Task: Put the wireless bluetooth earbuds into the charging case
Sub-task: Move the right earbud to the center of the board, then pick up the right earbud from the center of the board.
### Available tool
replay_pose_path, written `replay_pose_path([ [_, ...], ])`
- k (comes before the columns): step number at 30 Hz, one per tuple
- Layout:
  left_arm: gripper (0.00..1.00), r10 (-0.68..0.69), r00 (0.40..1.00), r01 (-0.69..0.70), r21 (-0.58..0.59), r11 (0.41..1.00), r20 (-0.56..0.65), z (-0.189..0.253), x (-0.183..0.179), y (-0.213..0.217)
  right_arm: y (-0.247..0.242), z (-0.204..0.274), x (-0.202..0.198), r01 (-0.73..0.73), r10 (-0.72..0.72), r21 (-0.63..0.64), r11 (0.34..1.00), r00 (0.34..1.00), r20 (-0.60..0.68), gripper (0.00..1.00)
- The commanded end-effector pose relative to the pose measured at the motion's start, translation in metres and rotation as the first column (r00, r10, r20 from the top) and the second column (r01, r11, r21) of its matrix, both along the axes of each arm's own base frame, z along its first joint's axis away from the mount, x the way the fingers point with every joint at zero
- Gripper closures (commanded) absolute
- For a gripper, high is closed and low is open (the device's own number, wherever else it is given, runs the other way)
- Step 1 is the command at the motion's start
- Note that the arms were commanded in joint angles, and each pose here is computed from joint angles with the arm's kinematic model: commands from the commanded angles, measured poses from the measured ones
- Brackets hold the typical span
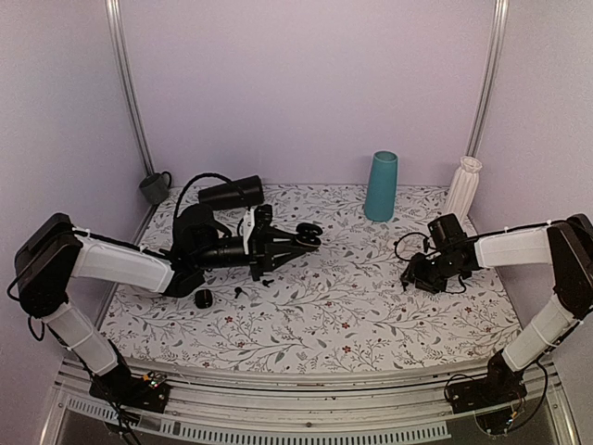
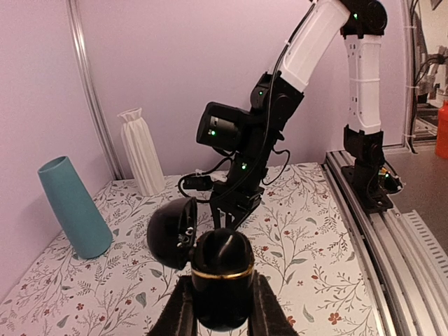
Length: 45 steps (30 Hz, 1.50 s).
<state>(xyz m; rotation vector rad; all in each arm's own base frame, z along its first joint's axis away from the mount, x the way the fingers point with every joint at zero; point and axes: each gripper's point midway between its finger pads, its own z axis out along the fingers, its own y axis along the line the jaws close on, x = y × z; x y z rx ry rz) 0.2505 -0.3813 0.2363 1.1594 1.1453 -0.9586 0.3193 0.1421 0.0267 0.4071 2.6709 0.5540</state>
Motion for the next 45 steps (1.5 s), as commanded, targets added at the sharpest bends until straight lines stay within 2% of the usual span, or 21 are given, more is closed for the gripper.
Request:
replay_pose_path([
  [1, 1.0, 0.01, 1.0, -0.009, -0.016, 1.0, 0.024, 0.01, 0.002, 0.005, -0.009, 0.005, 0.006, -0.035, 0.036, -0.119, 0.992, 0.999, 0.002, 0.54],
  [6, 1.0, 0.008, 1.0, -0.007, -0.017, 1.0, 0.026, 0.011, 0.001, 0.004, -0.006, 0.007, 0.011, -0.078, 0.077, -0.195, 0.978, 0.997, -0.012, 0.6],
  [11, 1.0, 0.012, 1.0, -0.011, -0.015, 1.0, 0.029, 0.012, 0.002, 0.005, -0.002, 0.008, 0.014, -0.098, 0.097, -0.212, 0.972, 0.995, -0.017, 0.63],
  [45, 1.0, 0.031, 0.999, -0.031, -0.01, 0.999, 0.033, 0.015, 0.001, 0.009, 0.009, 0.0, 0.012, -0.188, 0.182, -0.202, 0.961, 0.982, -0.05, 0.64],
])
